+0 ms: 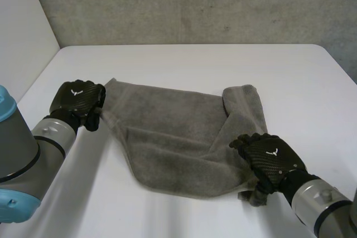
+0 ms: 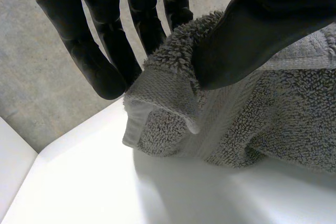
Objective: Fold the towel.
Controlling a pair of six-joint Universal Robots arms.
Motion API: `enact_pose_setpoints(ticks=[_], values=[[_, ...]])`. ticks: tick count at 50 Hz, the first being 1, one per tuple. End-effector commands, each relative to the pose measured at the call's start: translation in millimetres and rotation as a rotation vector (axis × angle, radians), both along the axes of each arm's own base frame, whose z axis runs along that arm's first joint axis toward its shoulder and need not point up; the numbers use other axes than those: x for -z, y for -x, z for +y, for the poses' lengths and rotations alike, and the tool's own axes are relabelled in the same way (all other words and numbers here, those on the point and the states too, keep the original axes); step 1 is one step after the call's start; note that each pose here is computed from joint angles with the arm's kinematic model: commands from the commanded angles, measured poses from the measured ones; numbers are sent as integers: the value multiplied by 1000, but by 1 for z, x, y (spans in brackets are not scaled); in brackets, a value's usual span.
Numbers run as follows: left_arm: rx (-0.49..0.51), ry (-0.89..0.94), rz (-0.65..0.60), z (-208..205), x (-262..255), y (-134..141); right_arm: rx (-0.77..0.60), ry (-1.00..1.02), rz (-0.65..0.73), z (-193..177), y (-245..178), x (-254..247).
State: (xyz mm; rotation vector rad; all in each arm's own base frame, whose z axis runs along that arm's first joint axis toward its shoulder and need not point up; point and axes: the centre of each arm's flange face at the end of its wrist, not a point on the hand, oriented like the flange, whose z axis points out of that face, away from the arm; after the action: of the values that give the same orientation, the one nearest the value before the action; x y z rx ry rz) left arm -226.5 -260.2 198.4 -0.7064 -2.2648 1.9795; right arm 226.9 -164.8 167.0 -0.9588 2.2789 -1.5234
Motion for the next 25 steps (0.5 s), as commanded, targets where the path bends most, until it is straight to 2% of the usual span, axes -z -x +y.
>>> enact_pose_setpoints(ticks=[1, 9, 14, 25], values=[[1, -2, 0, 1, 1, 0, 1, 21, 23, -15, -4, 17], [-1, -2, 1, 0, 1, 0, 45, 2, 75, -31, 1, 37], [-8, -2, 1, -2, 1, -2, 133, 64, 78, -45, 12, 27], [-12, -3, 2, -2, 1, -3, 174, 133, 106, -54, 25, 10]])
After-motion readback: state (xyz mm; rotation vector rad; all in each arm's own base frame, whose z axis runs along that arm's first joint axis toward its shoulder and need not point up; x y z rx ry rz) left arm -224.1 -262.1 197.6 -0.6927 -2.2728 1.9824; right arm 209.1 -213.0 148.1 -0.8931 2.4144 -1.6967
